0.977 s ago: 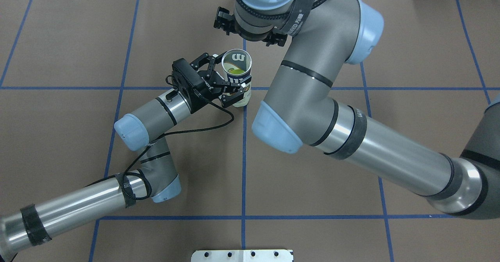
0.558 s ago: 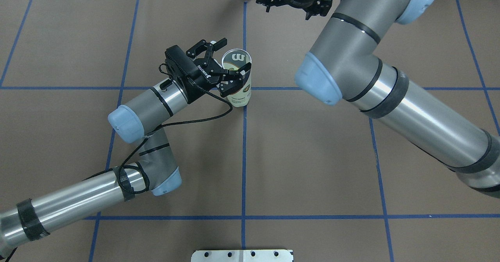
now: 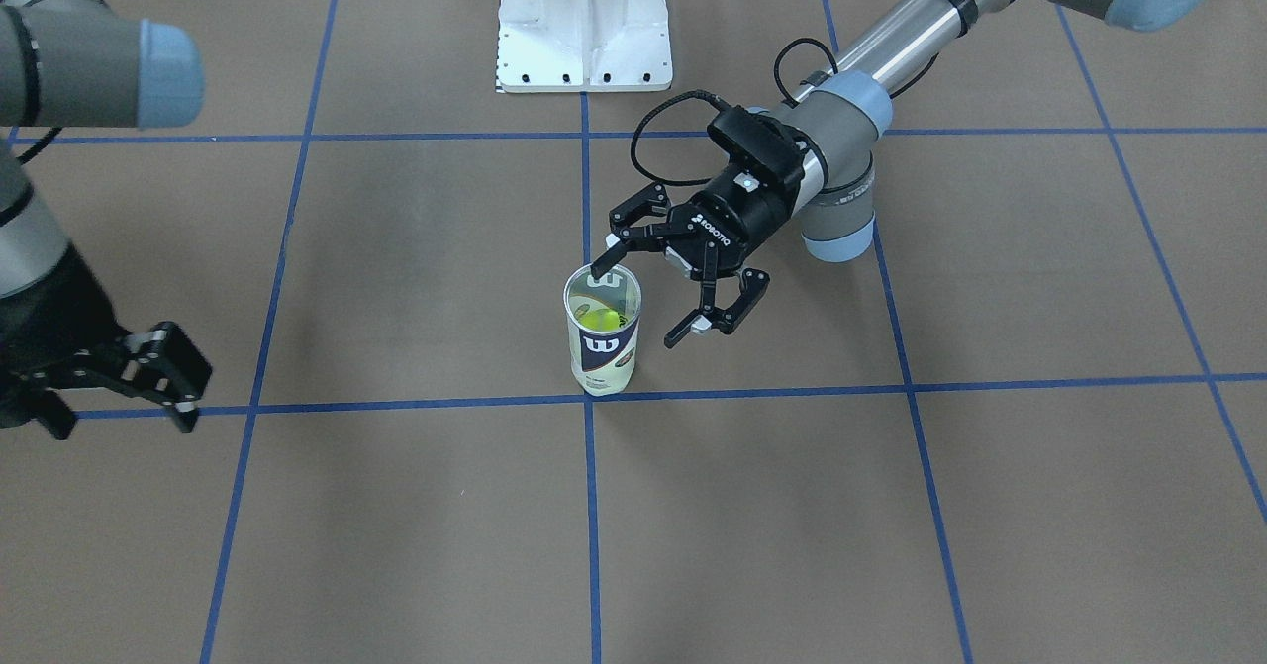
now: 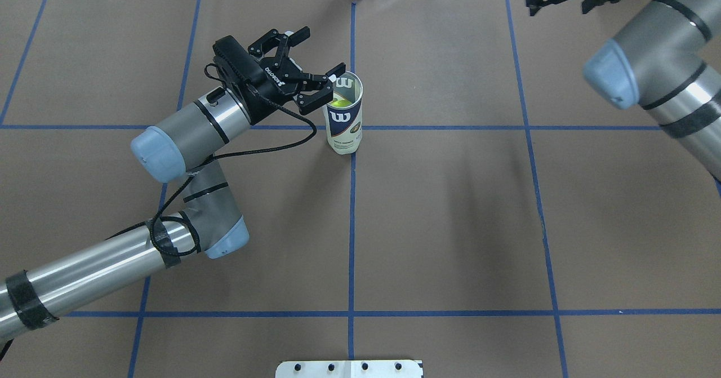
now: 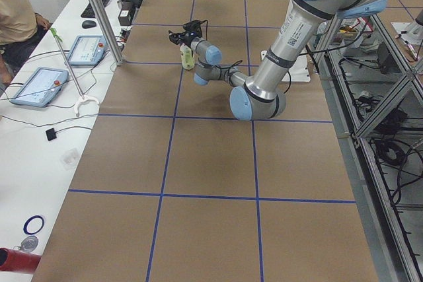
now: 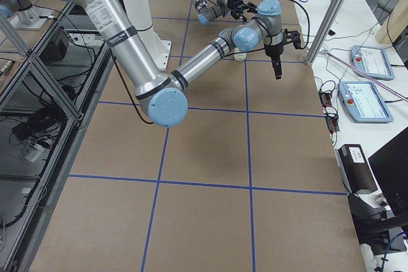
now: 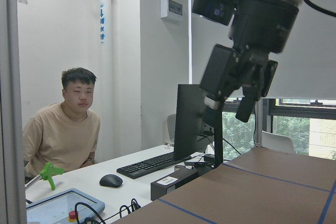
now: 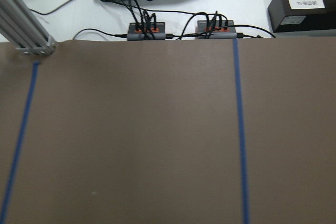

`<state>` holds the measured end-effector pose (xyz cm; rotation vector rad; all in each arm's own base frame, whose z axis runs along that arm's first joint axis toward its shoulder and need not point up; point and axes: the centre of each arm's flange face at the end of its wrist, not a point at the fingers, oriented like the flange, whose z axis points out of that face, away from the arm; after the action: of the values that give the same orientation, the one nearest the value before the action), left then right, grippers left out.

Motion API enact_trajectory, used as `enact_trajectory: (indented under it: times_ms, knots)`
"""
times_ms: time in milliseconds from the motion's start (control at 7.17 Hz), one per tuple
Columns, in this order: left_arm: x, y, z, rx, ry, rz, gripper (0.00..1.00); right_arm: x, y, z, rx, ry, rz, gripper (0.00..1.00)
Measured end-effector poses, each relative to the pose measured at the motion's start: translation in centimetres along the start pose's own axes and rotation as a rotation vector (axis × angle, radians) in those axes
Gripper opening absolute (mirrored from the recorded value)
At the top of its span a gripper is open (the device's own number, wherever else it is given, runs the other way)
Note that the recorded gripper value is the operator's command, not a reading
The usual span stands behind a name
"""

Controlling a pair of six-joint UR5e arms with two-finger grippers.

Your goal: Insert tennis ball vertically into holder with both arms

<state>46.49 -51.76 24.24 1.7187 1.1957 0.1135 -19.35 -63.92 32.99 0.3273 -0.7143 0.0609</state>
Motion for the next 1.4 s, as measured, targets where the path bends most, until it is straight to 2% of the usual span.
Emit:
enact_trajectory:
  times_ms: [419,698,977,1256,1395]
  knots:
    - [-10.8,-0.6,-4.5,-0.099,0.004,0.093,0.99,19.5,6.8,2.8,-0.102,0.015,-0.092,0.99]
    - [-19.3,-1.8,-9.8,-0.205,0.02,0.147,0.99,29.9,11.9,3.5,-0.153,0.031,-0.116,0.99]
    - [-27.3,-4.3,-15.3,-0.357,0.031,0.175,0.99,36.8,16.5,3.1,-0.185,0.046,-0.09,0.99]
    - [-34.5,-7.5,-19.7,-0.559,0.046,0.282,0.99,39.3,18.9,2.9,-0.2,0.046,-0.069,0.99]
    - [-36.7,-7.5,-21.4,-0.647,0.051,0.344,0.99,39.5,19.3,2.9,-0.203,0.046,-0.065,0.99]
